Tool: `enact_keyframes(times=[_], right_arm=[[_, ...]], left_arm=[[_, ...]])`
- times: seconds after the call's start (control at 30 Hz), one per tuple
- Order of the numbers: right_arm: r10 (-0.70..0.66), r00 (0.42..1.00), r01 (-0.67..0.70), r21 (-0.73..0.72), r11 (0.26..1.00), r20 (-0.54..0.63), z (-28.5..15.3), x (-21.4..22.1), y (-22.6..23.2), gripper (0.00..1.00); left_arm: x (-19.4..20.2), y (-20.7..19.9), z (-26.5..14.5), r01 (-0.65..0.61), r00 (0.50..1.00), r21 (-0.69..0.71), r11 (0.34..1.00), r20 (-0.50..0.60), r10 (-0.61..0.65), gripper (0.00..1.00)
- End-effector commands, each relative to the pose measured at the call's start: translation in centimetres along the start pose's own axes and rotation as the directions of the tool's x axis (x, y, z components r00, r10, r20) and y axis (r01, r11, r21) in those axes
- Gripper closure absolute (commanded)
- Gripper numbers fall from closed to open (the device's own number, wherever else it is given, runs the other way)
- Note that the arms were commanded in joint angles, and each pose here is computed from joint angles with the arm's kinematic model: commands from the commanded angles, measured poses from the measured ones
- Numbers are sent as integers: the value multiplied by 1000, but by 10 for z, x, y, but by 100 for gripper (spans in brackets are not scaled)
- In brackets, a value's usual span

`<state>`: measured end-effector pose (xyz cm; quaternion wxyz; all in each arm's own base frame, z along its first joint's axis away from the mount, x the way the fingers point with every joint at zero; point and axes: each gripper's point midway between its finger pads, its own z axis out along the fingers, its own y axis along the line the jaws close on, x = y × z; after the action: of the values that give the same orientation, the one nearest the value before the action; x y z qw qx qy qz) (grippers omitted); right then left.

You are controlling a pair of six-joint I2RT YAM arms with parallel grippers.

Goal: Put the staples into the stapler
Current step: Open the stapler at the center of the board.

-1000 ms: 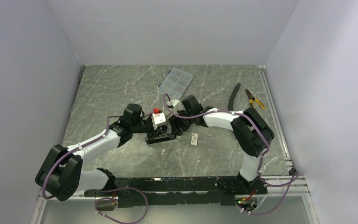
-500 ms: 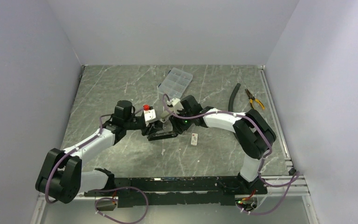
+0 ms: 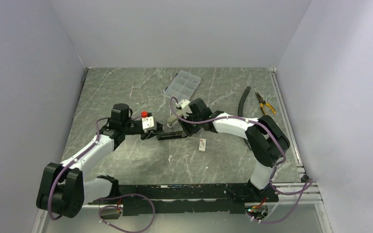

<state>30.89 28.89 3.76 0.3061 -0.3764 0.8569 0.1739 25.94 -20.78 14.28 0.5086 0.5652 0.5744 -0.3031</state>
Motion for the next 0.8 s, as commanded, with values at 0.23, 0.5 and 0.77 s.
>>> enact_keyframes(times=[0.23, 0.5, 0.77], right_arm=[[-20, 980, 58, 190, 980, -196, -2, 52, -47, 54], [-35, 968, 77, 160, 984, -249, 7, 57, -45, 56], [-54, 964, 87, 117, 989, -260, 11, 56, -40, 57]], left_arm=[[54, -7, -35, 39, 987, -6, 999, -157, -40, 92], [74, -1, -50, 57, 978, -9, 998, -200, -57, 90], [92, -3, -56, 70, 965, 10, 997, -255, -65, 75]])
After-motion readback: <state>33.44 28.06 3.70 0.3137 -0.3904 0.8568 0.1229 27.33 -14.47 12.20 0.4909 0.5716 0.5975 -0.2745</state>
